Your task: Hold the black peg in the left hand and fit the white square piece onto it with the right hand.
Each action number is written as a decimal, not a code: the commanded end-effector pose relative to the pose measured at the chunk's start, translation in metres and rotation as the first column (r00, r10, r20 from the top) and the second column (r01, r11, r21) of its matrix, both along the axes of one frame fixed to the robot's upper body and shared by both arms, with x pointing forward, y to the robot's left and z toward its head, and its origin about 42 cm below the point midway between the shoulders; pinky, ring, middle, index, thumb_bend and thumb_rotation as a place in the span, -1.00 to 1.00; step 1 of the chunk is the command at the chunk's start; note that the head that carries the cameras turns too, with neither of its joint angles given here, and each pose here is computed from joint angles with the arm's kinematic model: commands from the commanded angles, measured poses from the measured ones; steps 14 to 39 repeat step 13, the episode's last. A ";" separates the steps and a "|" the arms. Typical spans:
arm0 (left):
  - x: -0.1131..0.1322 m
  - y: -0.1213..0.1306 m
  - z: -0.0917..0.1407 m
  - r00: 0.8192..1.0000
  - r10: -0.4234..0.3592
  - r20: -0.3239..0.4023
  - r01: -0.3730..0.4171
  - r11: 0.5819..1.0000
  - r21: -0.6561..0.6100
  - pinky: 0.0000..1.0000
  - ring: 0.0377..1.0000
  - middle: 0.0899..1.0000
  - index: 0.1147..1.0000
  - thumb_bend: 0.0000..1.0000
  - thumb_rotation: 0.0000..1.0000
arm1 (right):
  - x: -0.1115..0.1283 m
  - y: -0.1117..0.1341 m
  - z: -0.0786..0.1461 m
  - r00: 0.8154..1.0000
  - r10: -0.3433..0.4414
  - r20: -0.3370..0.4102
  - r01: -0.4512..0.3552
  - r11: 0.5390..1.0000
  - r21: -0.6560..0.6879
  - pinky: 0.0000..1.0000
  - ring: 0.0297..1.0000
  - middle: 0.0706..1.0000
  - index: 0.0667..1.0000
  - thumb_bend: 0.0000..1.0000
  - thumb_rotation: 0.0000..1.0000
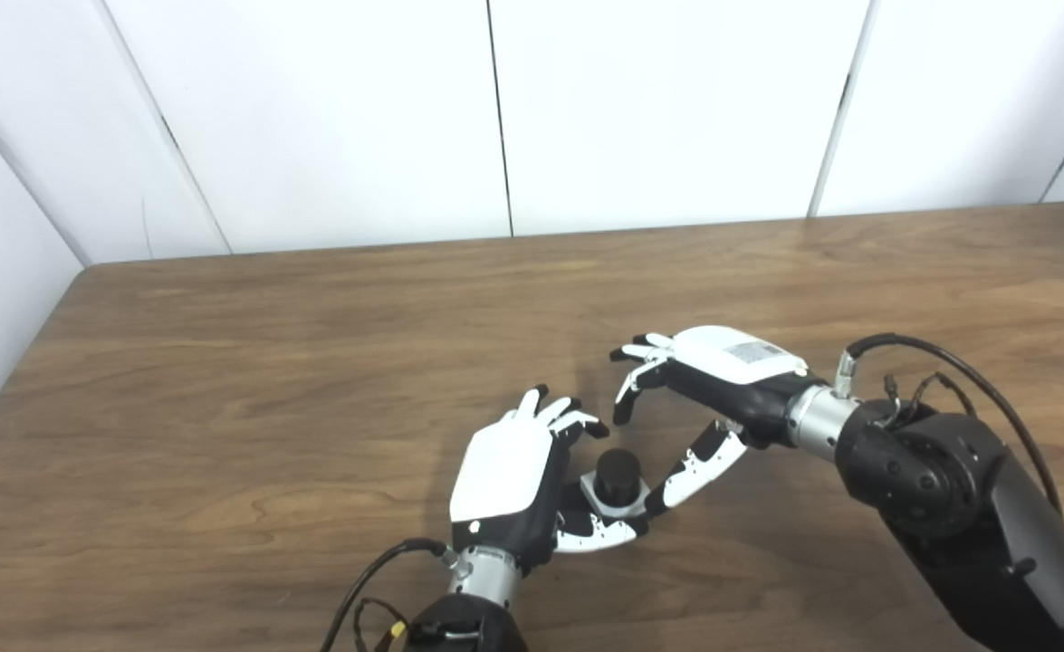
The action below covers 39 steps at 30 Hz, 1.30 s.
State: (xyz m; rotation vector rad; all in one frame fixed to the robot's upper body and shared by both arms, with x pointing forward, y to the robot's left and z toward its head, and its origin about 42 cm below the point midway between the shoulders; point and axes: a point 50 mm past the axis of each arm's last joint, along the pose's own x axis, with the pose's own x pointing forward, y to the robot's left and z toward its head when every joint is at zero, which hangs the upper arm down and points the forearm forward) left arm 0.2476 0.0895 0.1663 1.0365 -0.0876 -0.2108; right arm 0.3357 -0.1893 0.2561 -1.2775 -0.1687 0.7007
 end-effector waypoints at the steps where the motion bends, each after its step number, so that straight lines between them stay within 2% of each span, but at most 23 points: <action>1: 0.003 0.003 0.018 0.996 0.012 0.083 -0.010 1.000 -0.022 0.85 0.98 0.78 0.39 0.71 -0.24 | 0.006 -0.002 0.023 0.996 -0.007 0.085 0.006 1.000 0.013 0.95 1.00 0.90 0.32 0.85 -0.23; 13: 0.002 0.022 0.023 0.997 0.048 0.062 -0.045 0.997 -0.055 0.82 0.95 0.82 0.62 0.78 -0.10 | 0.009 -0.015 0.029 0.994 -0.078 0.078 0.072 0.995 0.066 0.89 1.00 0.91 0.55 0.87 -0.16; 39: 0.002 0.022 0.023 0.997 0.048 0.062 -0.045 0.997 -0.055 0.82 0.95 0.82 0.62 0.78 -0.10 | 0.009 -0.015 0.029 0.994 -0.078 0.078 0.072 0.995 0.066 0.89 1.00 0.91 0.55 0.87 -0.16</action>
